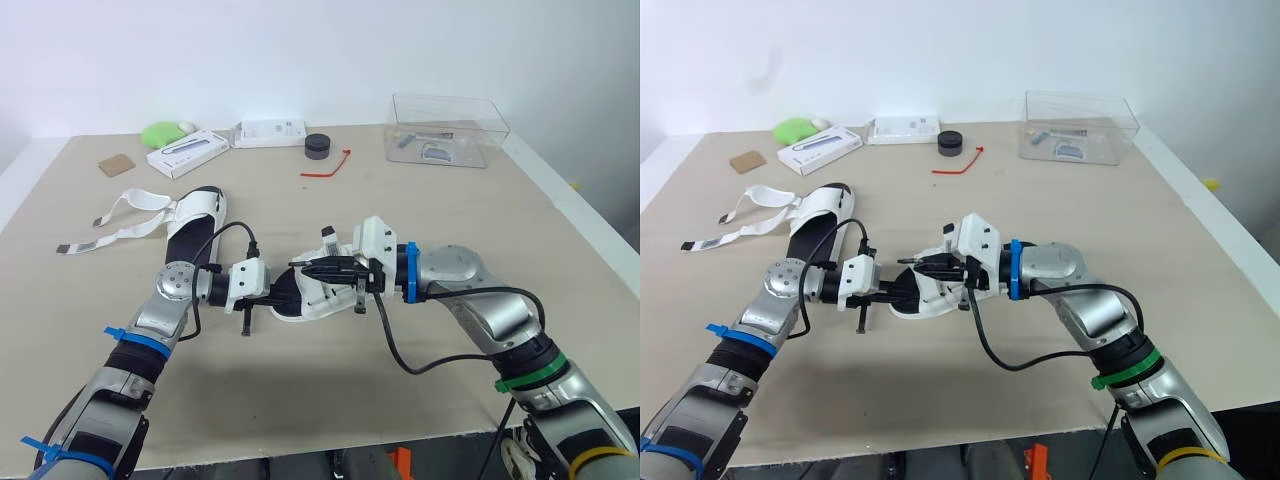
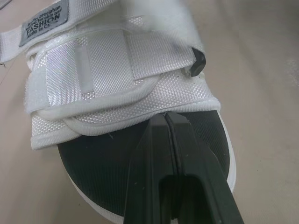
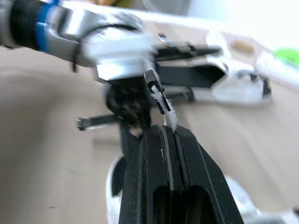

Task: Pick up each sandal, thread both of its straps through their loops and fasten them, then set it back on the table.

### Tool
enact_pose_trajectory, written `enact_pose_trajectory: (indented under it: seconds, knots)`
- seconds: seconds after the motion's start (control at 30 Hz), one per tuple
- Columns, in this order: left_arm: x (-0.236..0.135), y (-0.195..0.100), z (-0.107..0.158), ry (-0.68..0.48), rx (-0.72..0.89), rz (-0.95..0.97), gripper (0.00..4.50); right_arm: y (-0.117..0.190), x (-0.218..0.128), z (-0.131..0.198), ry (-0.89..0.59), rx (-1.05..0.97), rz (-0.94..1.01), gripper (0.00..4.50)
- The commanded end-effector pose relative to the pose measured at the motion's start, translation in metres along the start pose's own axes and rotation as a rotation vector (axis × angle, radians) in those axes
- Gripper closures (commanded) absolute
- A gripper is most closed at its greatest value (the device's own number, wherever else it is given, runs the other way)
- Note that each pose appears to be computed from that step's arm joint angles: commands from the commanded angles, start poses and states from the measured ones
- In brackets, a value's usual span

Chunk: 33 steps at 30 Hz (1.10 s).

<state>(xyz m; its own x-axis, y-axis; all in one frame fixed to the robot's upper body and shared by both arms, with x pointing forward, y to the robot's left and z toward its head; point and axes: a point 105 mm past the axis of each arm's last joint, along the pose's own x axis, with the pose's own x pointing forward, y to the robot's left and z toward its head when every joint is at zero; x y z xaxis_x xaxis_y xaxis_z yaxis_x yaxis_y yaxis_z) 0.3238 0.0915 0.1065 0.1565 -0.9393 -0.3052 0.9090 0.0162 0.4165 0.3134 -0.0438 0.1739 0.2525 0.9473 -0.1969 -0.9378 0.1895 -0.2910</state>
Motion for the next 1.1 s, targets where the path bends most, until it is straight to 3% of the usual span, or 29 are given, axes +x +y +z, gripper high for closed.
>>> enact_pose_trajectory:
  seconds: [0.03, 0.5, 0.53, 0.63, 0.67, 0.7, 0.77, 0.87, 1.0, 1.03, 1.1]
  knots:
    - [0.000, -0.006, -0.011, 0.047, -0.026, -0.022, 4.50, -0.019, -0.002, 0.005, 0.021, 0.017, -0.060, 4.45]
    - [-0.001, -0.006, -0.012, 0.051, -0.029, -0.014, 4.50, -0.036, 0.005, -0.010, 0.119, 0.016, -0.065, 4.45]
    - [-0.001, -0.006, -0.012, 0.051, -0.028, -0.013, 4.50, -0.038, 0.004, -0.011, 0.123, 0.024, -0.071, 3.96]
    - [-0.001, -0.005, -0.012, 0.052, -0.027, -0.011, 4.50, -0.043, 0.002, -0.011, 0.128, 0.015, -0.092, 3.07]
    - [-0.002, -0.005, -0.012, 0.052, -0.027, -0.011, 4.50, -0.044, 0.002, -0.010, 0.128, -0.003, -0.095, 2.40]
    - [-0.002, -0.005, -0.012, 0.053, -0.026, -0.011, 4.50, -0.045, 0.001, -0.009, 0.125, -0.020, -0.101, 2.40]
    - [-0.002, -0.005, -0.012, 0.053, -0.026, -0.011, 4.50, -0.049, 0.000, -0.001, 0.106, -0.081, -0.132, 1.90]
    - [-0.002, -0.005, -0.012, 0.054, -0.027, -0.011, 4.50, -0.056, -0.001, 0.019, 0.051, -0.143, -0.181, 0.53]
    - [-0.002, -0.005, -0.012, 0.050, -0.030, -0.013, 4.50, -0.050, 0.007, 0.043, -0.044, -0.137, -0.148, 0.53]
    - [-0.002, -0.005, -0.012, 0.047, -0.032, -0.016, 4.50, -0.047, 0.010, 0.045, -0.058, -0.138, -0.132, 1.14]
    - [-0.002, -0.005, -0.011, 0.043, -0.032, -0.019, 4.50, -0.040, 0.017, 0.048, -0.077, -0.132, -0.099, 1.92]
